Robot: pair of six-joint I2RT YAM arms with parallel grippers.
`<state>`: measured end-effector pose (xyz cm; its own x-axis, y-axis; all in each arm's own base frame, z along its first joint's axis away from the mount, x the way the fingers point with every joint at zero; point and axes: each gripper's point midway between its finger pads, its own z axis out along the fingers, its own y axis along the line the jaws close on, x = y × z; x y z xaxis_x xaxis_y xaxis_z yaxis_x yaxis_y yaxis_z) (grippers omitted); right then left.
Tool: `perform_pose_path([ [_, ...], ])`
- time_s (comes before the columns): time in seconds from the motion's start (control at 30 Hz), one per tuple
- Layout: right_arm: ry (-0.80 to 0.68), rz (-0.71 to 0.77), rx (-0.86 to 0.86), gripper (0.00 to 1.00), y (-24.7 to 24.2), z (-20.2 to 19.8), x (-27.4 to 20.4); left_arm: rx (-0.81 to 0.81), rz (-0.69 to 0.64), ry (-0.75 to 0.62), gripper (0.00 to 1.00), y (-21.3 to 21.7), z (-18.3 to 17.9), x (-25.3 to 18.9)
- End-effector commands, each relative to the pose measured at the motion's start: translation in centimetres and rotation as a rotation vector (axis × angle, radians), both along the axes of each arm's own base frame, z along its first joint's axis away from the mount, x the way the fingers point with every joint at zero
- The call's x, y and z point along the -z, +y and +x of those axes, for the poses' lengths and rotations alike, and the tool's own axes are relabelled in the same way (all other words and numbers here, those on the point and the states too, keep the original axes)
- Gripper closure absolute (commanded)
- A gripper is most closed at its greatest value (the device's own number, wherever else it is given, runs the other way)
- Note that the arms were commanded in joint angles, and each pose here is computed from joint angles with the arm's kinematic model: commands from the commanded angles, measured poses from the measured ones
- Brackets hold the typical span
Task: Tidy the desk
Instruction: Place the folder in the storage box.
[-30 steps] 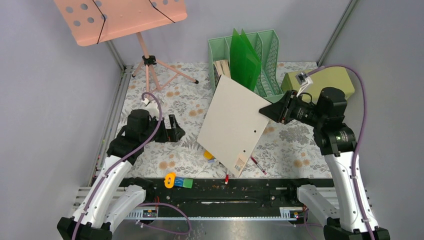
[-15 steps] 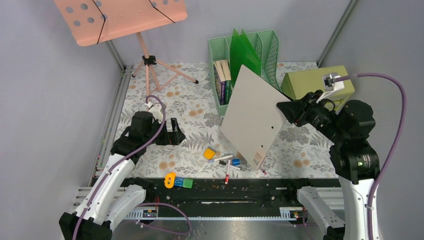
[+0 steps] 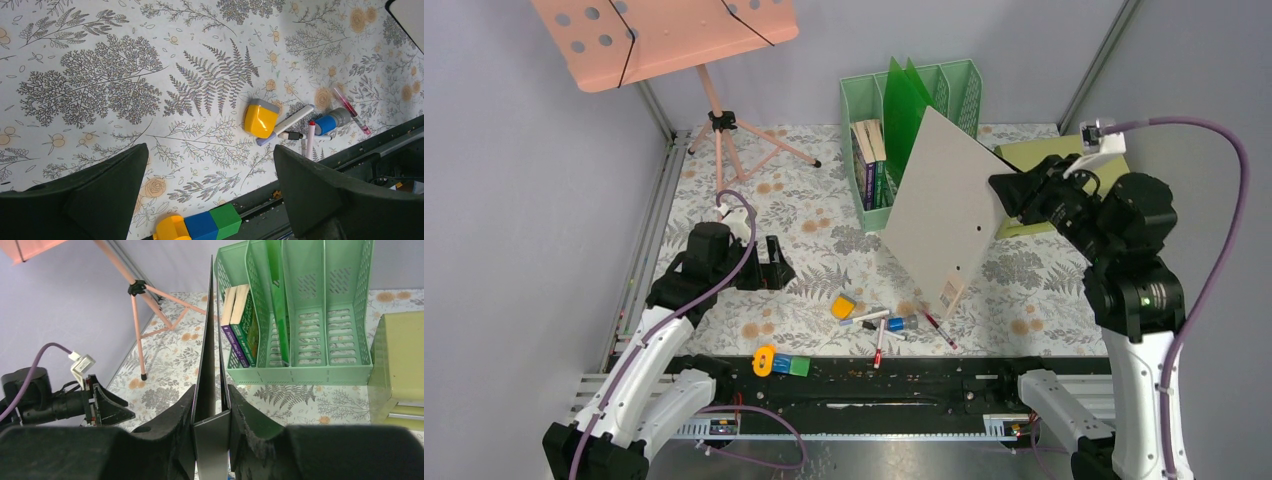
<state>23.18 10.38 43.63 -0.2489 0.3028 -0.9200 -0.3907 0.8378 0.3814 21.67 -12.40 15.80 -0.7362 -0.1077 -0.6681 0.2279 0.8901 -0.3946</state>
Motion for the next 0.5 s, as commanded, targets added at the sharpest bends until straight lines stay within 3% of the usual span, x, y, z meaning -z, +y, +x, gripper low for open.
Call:
perform_pose_path([
  [0.0, -0.155, 0.021, 0.018, 1.0, 0.0, 1.7, -4.6, 0.011, 0.0, -0.054, 0.01, -0.2, 0.9, -0.7],
  [0.47, -0.257, 0.023, 0.047, 1.0, 0.1, 6.6, -9.2, 0.01, 0.003, -0.046, 0.01, -0.2, 1.0, -0.5],
])
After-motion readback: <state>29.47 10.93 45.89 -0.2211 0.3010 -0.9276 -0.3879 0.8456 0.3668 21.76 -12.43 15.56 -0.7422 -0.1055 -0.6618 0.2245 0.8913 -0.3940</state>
